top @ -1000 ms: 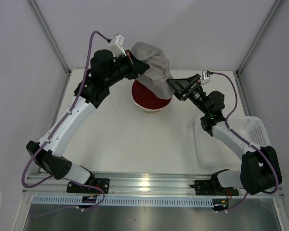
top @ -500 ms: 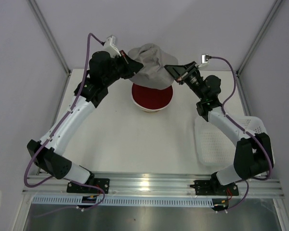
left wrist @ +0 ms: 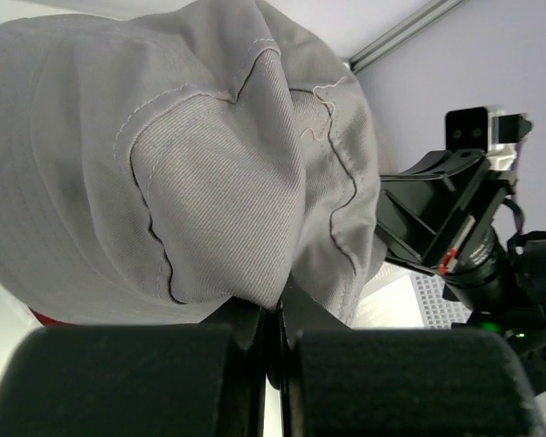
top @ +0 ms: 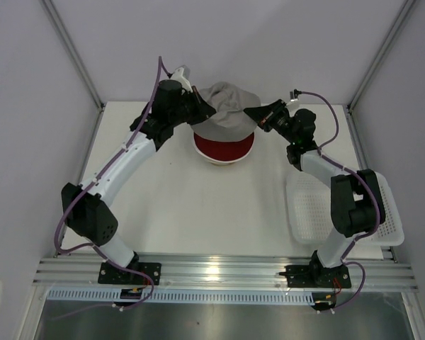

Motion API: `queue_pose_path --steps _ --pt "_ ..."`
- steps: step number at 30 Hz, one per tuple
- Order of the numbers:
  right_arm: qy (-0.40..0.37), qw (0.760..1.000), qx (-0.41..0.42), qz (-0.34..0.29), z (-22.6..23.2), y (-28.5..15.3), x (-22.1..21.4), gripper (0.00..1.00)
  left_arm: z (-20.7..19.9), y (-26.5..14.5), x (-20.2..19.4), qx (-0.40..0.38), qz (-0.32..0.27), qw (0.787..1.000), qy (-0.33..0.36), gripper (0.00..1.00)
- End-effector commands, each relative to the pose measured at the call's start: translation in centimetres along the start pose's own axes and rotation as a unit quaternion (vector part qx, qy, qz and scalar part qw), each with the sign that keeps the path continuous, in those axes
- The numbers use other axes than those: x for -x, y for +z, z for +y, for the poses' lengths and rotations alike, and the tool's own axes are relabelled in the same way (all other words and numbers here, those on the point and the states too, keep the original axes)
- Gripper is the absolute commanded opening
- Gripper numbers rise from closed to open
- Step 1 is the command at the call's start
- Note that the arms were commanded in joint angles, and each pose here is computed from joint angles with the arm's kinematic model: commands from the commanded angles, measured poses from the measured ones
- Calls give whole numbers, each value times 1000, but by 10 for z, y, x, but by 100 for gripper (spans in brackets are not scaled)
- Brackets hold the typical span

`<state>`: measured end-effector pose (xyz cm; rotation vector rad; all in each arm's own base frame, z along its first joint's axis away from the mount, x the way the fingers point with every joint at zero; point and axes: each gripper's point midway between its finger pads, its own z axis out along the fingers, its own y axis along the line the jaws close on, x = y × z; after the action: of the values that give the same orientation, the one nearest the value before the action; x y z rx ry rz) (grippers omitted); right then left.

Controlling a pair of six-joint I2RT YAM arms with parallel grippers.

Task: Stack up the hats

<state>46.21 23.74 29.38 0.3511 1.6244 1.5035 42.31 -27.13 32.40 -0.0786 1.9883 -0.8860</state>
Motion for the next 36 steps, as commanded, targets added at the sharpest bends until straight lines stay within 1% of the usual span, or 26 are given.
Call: queue_pose_path --steps 1,4,7,8,9,10,13,15,16,17,19,20,22,23,25,26,27,29,30,31,32,33,34,35,36 --pt "-33 999 23 -12 16 -5 11 0 -4 -3 3 -14 -1 1000 13 1" --pt "-31 999 5 -12 6 -11 13 2 0 2 -6 -14 12 1000 11 1" --pt "-39 999 -10 -28 -4 -17 18 12 5 6 -8 -7 11 1000 15 2" --pt "-38 999 -19 -30 -9 -18 20 21 8 8 -11 -1 14 1000 15 3" --pt "-37 998 -27 -34 -15 -19 21 26 10 11 -12 2 16 1000 15 3" --pt "-35 998 -29 -37 -18 -20 22 27 11 12 -12 2 16 1000 17 3" --pt "-25 998 -32 -42 -28 -21 22 27 12 12 -16 -1 22 1000 19 6" --pt "-21 998 -32 -39 -31 -19 20 23 13 11 -16 0 21 1000 21 8" --pt "-19 999 -31 -38 -33 -18 19 19 13 11 -15 0 19 1000 24 8" --pt "-19 999 -29 -38 -33 -17 19 9 13 10 -16 0 20 999 25 10" --pt "-17 999 -29 -34 -36 -14 15 3 12 10 -16 -2 22 999 28 12" --pt "-15 999 -32 -31 -39 -13 14 0 12 9 -17 -2 23 999 29 16" --pt "-15 999 -39 -29 -44 -13 12 0 11 6 -17 -2 23 999 33 23" --pt "-21 998 -43 -30 -47 -14 12 0 11 5 -15 0 22 999 35 38" --pt "-25 998 -57 -30 -54 -15 11 0 17 -1 -12 11 20 999 33 52" --pt "-30 997 -65 -33 -57 -15 12 0 16 -10 -3 15 6 999 34 64" --pt "-42 996 -72 -34 -61 -15 13 0 21 -14 -3 22 2 999 32 69" --pt "-45 995 -80 -32 -66 -16 12 0 30 -31 14 34 -31 999 27 75" --pt "-46 995 -84 -30 -71 -17 9 0 40 -34 11 44 -34 998 14 76" --pt "-47 995 -87 -30 -73 -16 8 0 48 -40 25 45 -60 997 2 77" --pt "-49 994 -90 -27 -76 -16 6 0 63 -42 16 55 -58 997 -13 79" --pt "-51 994 -97 -26 -82 -15 4 0 58 -54 23 37 -75 996 -23 79" --pt "-50 993 -103 -23 -86 -16 2 0 91 -53 -1 60 -60 994 -63 79" --pt "-48 993 -106 -24 -89 -16 1 0 85 -56 15 28 -97 993 -67 79" --pt "-46 993 -109 -24 -93 -16 0 0 73 -65 22 -12 -117 989 -91 79"
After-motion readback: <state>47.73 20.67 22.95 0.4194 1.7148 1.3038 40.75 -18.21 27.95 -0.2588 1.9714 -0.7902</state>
